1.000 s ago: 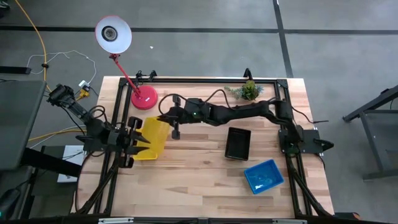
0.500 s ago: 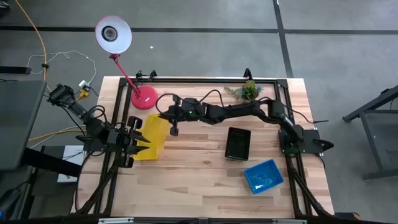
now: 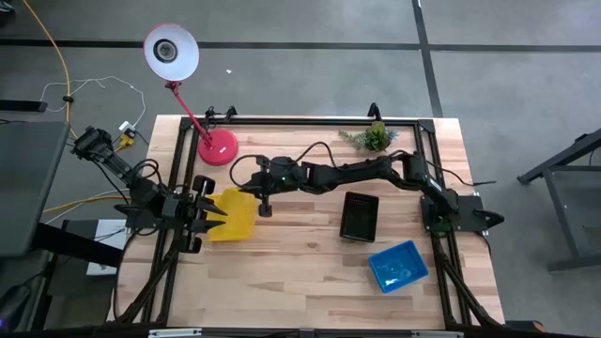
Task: Stack baskets by color
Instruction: Stack the bottom yellow basket on the top yellow basket
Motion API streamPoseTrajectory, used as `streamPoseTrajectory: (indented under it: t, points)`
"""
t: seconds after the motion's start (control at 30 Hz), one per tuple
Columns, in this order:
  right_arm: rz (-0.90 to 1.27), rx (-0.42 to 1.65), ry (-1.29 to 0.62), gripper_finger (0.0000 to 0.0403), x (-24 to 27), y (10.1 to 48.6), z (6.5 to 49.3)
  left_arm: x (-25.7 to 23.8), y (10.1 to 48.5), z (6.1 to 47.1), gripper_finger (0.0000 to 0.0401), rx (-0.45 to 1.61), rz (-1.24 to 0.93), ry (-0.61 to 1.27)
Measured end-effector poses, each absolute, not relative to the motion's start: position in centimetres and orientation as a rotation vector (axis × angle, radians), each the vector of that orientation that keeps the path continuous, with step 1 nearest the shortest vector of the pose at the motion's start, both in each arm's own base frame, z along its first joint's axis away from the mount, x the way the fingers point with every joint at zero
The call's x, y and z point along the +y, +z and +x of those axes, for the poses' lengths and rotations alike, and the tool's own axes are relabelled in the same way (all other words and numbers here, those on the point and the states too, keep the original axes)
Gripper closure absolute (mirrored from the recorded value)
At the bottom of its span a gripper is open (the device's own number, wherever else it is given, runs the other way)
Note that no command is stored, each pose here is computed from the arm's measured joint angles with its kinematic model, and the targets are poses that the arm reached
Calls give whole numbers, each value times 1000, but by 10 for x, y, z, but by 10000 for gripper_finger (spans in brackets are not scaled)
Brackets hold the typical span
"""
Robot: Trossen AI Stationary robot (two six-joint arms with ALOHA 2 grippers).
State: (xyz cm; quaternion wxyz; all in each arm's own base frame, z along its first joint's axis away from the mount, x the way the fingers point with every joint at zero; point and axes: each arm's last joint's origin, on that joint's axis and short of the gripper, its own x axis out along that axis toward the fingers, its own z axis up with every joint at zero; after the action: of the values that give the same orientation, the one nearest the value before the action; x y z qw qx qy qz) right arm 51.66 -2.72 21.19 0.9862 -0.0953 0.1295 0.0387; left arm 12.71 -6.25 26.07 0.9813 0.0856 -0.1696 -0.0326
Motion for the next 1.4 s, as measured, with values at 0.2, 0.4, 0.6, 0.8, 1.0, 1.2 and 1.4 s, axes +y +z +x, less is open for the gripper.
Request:
streamPoseTrajectory:
  t: [0.2,0.4,0.6,0.8,1.0,1.2,1.4]
  points:
    - [-197,292,113,403,-24,216,518,-63,261,127,332,-341,173,-68]
    - [-200,339,179,403,-21,222,519,-63,260,127,332,-340,170,-69]
    - [-178,391,271,403,-17,218,516,-63,260,127,332,-340,170,-70]
    - [-173,424,360,403,-10,214,514,-63,260,127,332,-341,171,-70]
    - [-150,424,437,403,-6,213,513,-63,260,127,332,-340,172,-70]
    - [-104,483,447,403,-3,209,510,-63,260,127,332,-340,171,-70]
    - [-48,515,507,377,6,206,508,-63,260,127,332,-340,173,-70]
